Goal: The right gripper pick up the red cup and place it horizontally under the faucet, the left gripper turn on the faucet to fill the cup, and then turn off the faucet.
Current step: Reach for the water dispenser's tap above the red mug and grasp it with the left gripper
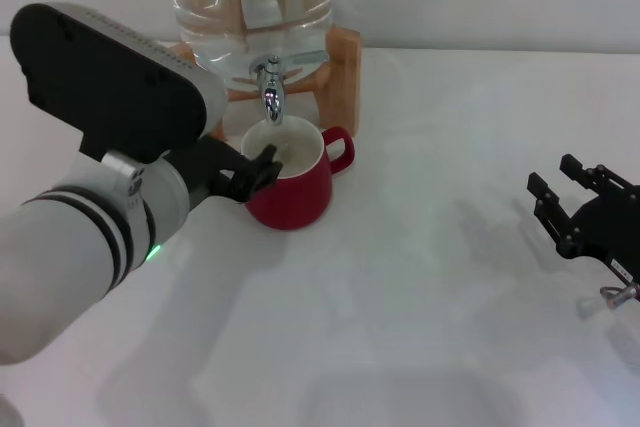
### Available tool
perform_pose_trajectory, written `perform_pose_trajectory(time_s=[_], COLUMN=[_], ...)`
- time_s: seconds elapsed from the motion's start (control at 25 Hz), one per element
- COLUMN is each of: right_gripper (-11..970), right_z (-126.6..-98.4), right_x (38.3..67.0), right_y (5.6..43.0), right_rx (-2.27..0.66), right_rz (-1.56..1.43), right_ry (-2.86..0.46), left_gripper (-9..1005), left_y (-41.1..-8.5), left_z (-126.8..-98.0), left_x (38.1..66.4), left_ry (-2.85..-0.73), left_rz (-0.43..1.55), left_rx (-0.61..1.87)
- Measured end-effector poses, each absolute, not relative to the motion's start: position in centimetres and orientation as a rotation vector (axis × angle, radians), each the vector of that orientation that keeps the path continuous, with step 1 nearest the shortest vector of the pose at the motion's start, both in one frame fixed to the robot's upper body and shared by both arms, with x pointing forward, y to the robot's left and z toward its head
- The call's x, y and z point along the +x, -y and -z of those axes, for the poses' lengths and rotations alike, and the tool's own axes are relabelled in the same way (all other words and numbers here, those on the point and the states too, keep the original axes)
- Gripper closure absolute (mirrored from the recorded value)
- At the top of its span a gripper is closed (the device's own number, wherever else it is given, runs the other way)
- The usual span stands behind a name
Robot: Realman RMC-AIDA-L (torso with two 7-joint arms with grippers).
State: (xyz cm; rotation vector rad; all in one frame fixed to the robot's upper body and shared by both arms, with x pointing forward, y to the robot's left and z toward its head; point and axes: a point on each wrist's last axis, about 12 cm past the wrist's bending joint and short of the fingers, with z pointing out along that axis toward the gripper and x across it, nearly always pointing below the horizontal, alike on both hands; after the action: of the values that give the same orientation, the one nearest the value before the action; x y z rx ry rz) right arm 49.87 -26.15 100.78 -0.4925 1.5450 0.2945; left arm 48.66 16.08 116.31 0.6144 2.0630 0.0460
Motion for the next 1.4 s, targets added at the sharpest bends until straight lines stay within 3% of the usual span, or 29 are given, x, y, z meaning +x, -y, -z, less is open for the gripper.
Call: perform_pose_trajectory(time_s=[1.4], right_gripper=[553], right_z=[-100.9], right_x=[50.0], right_y=[26.0], right_rx=[-0.493], right_rz=[-0.3], right_ry=[-1.539], left_gripper=[136], left_y=[-13.5], left_z=[-117.2], left_x=[51.3], left_ry=[-1.893], left_rz=[0.031], left_rx=[0.694])
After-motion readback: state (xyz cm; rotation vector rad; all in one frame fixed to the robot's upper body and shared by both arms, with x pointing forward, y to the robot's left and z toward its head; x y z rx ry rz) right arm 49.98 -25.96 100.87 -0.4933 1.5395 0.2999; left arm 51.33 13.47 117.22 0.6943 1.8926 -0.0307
